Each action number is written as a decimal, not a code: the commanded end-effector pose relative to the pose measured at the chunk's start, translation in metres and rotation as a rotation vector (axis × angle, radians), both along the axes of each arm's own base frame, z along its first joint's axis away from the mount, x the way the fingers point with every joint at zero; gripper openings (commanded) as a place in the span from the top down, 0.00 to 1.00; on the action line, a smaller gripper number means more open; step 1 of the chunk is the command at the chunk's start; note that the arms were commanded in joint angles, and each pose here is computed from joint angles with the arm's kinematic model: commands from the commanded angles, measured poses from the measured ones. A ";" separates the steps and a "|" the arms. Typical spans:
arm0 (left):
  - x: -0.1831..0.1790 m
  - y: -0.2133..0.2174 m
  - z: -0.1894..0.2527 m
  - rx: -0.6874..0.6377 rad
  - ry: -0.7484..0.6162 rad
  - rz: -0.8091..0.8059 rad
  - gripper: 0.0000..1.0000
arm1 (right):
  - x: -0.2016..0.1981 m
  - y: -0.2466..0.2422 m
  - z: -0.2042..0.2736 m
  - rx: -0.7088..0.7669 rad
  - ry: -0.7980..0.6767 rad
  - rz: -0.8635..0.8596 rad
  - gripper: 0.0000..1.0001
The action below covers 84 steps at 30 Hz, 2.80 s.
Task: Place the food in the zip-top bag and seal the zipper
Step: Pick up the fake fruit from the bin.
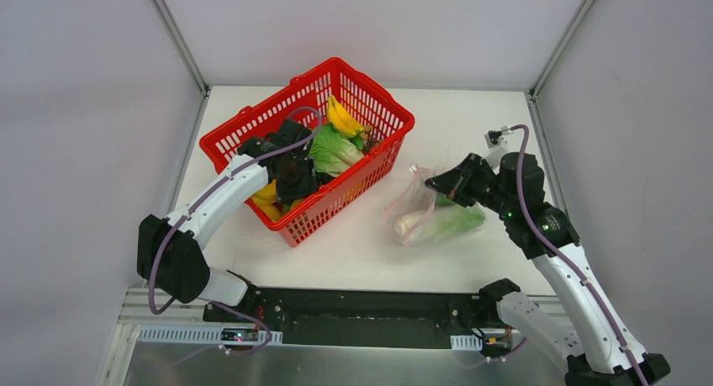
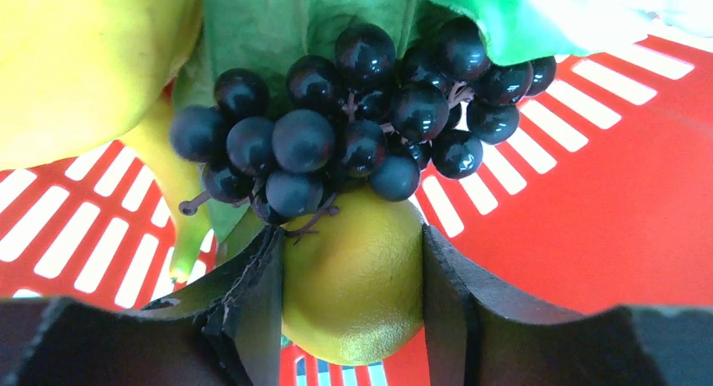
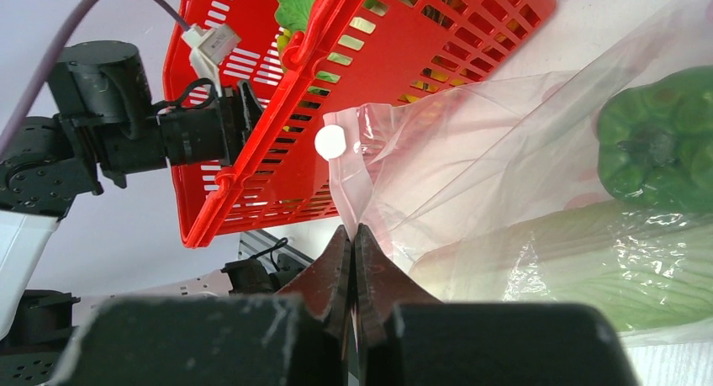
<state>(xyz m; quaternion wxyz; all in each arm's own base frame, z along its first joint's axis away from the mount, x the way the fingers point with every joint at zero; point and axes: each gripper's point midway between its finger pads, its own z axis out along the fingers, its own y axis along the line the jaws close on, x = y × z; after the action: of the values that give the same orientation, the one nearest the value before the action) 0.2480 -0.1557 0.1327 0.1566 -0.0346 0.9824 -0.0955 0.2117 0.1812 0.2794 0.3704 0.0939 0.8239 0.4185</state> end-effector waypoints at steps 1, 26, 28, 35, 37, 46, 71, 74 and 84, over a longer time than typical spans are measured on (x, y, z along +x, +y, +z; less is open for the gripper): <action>-0.004 0.011 0.026 0.036 -0.059 -0.011 0.92 | 0.006 0.001 0.016 0.021 -0.055 -0.010 0.99; 0.014 0.034 -0.008 0.193 -0.094 0.008 0.40 | 0.012 0.004 0.018 0.050 -0.045 -0.024 0.99; 0.009 0.033 -0.014 0.197 -0.057 -0.013 0.33 | 0.011 0.004 0.019 0.060 -0.051 -0.024 0.99; -0.001 0.034 -0.006 0.182 -0.056 -0.037 0.08 | 0.007 0.001 0.017 0.056 -0.051 -0.032 0.99; -0.005 0.033 -0.001 0.165 -0.056 -0.047 0.10 | 0.007 0.001 0.019 0.056 -0.057 -0.028 0.99; -0.018 0.044 -0.005 0.204 -0.023 -0.046 0.30 | 0.006 0.002 0.019 0.059 -0.054 -0.022 0.99; -0.006 0.045 0.106 0.022 -0.416 0.046 0.81 | 0.006 0.001 0.017 0.050 -0.043 -0.026 0.99; -0.007 0.038 0.123 -0.051 -0.476 0.045 0.82 | 0.006 0.000 0.017 0.052 -0.045 -0.028 0.99; -0.024 -0.021 0.205 -0.470 -0.650 -0.096 0.86 | 0.005 0.002 0.017 0.050 -0.039 -0.017 1.00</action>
<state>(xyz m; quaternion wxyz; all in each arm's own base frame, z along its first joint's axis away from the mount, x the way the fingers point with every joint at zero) 0.2316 -0.1412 0.2767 0.3997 -0.0247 0.8913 -0.2126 0.2160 0.1813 0.2791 0.3720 0.1111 0.8190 0.4225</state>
